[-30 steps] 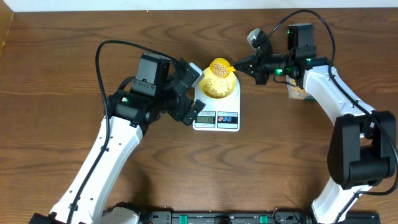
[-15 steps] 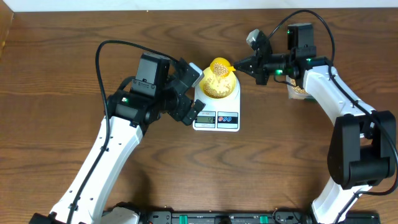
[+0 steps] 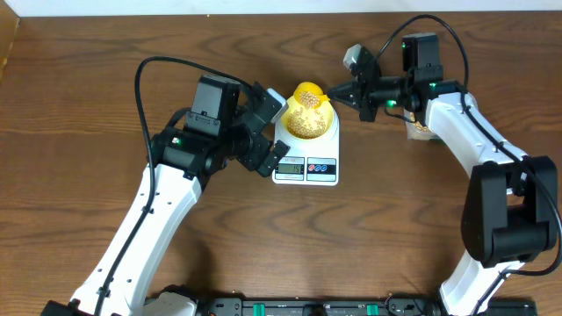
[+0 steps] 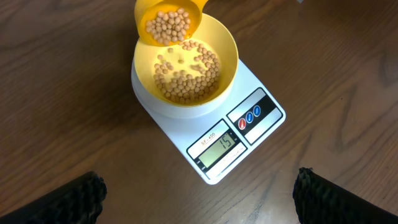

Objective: Scoop item into bowl and weigh 50g on scale
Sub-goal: 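Tilt the scoop to pour soybeans into the yellow bowl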

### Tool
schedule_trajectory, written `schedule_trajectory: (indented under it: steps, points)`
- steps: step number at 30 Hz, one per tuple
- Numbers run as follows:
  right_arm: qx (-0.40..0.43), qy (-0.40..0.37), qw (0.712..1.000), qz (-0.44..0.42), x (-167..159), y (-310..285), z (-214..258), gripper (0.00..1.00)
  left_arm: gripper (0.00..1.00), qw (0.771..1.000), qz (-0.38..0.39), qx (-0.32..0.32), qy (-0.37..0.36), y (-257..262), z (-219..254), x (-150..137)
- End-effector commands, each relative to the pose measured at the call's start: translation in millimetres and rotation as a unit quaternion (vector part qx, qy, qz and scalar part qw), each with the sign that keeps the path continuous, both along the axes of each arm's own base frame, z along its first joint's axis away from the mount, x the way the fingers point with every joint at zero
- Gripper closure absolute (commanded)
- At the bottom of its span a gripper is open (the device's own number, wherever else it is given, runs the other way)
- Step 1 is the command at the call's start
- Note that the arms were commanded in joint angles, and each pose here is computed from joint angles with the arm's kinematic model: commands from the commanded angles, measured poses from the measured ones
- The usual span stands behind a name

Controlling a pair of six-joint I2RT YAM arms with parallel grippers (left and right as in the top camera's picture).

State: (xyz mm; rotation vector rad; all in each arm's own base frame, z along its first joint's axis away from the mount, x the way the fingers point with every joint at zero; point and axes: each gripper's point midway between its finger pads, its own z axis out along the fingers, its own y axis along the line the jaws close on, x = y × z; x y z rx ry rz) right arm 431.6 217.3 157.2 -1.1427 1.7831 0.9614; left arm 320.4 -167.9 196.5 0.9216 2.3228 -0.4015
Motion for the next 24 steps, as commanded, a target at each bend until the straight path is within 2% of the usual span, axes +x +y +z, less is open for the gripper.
schedule_trajectory:
  steps: [1, 24]
  points:
    - [-0.002, -0.018, 1.000, 0.023, -4.7, 8.9, -2.9, 0.99, 0.02, 1.000, 0.001, -0.008, 0.001, 0.0, 3.1, -3.2]
    - [-0.020, -0.061, 0.997, 0.043, -6.1, 11.8, -5.9, 0.99, 0.02, 1.000, 0.001, -0.008, 0.001, 0.0, 3.1, -3.2]
